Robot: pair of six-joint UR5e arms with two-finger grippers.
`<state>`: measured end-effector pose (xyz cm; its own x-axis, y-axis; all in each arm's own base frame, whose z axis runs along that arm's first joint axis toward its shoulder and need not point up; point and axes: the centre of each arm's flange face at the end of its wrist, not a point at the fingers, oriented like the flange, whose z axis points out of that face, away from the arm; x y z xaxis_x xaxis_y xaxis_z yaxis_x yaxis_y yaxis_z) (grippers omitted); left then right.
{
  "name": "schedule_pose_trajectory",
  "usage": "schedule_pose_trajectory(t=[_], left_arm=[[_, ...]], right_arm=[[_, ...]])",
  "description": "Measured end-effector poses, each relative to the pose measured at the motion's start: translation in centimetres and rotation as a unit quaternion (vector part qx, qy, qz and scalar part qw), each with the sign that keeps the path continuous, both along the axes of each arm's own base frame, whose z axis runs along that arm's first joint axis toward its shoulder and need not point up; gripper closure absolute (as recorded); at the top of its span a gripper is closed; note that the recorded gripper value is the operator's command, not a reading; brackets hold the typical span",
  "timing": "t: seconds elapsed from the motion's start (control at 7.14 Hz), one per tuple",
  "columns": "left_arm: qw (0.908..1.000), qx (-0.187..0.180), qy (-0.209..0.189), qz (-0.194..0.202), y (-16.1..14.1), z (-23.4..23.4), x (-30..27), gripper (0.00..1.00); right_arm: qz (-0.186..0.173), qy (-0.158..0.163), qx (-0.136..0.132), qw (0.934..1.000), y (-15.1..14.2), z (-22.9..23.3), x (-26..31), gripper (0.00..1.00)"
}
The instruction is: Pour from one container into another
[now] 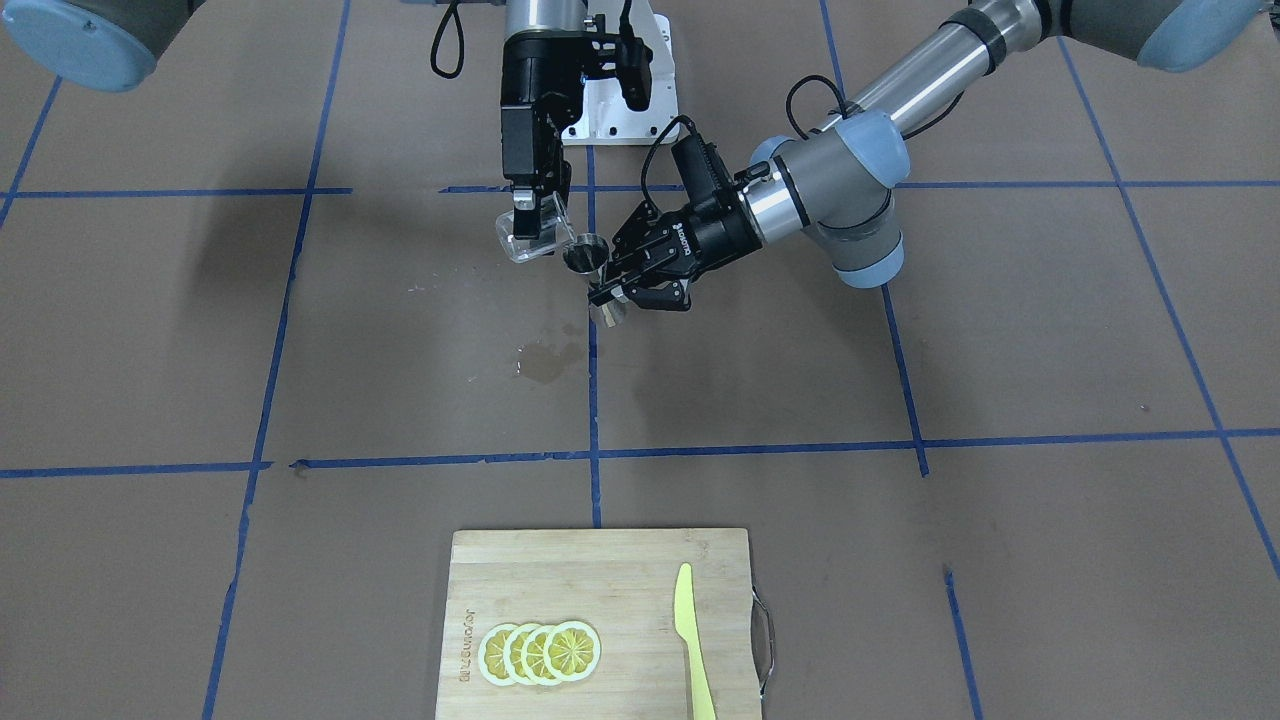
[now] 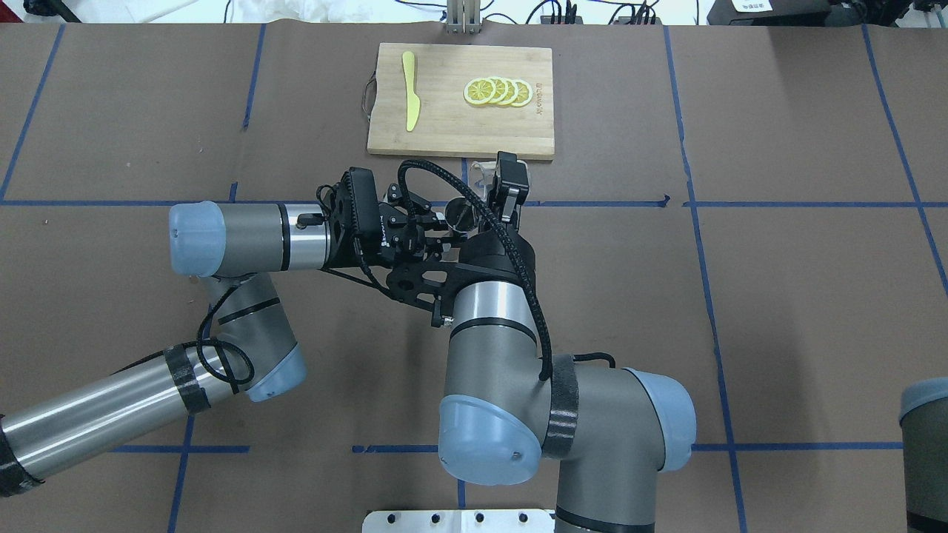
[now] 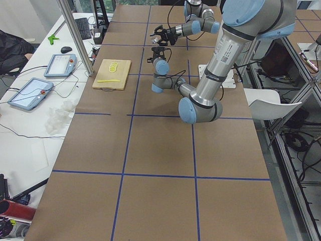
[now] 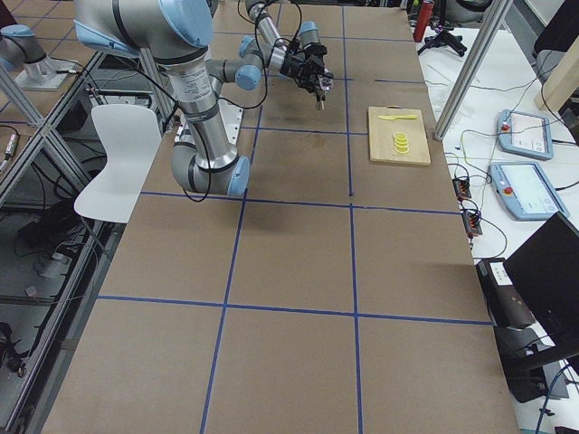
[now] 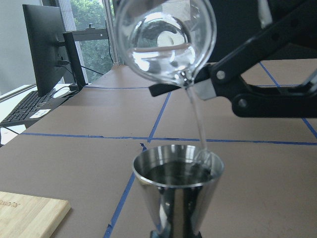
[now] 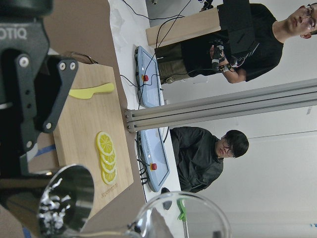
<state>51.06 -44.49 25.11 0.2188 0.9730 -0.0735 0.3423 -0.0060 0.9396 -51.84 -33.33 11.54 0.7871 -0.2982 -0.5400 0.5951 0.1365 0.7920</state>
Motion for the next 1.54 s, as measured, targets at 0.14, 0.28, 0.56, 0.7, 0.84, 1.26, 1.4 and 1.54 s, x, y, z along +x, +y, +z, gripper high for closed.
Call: schedule_pose_trajectory(t=[0.14,0.28,0.56,0.7,0.84,1.26,1.4,1.54], left_arm=[[1.0000,0.000,0.000,0.000,0.0,0.0,0.0,1.00],[1.0000,0.000,0.000,0.000,0.0,0.0,0.0,1.00],[1.0000,0.000,0.000,0.000,0.0,0.0,0.0,1.00],[1.0000,0.000,0.000,0.000,0.0,0.0,0.0,1.00],[1.0000,0.000,0.000,0.000,0.0,0.0,0.0,1.00],[1.0000,0.000,-0.001,0.000,0.0,0.1,0.0,1.00],[1.0000,0.000,-0.001,0.000,0.0,0.1,0.0,1.00],[1.0000,0.000,-0.001,0.000,0.0,0.2,0.0,1.00]], right_arm=[[0.000,-0.001,0.000,1.0000,0.0,-0.2,-0.1,1.00],[0.000,-0.001,0.000,1.0000,0.0,-0.3,-0.1,1.00],[-0.001,0.003,0.001,1.0000,0.0,-0.3,-0.2,1.00],[-0.001,0.003,0.002,1.0000,0.0,-0.4,-0.2,1.00],[-0.002,-0.001,0.003,1.0000,0.0,-0.5,-0.1,1.00],[0.001,-0.048,0.008,0.9988,-0.3,-1.1,0.9,1.00],[0.002,-0.074,0.012,0.9972,-0.4,-1.3,1.3,1.00],[0.004,-0.108,0.012,0.9940,-0.5,-1.4,1.7,1.00]])
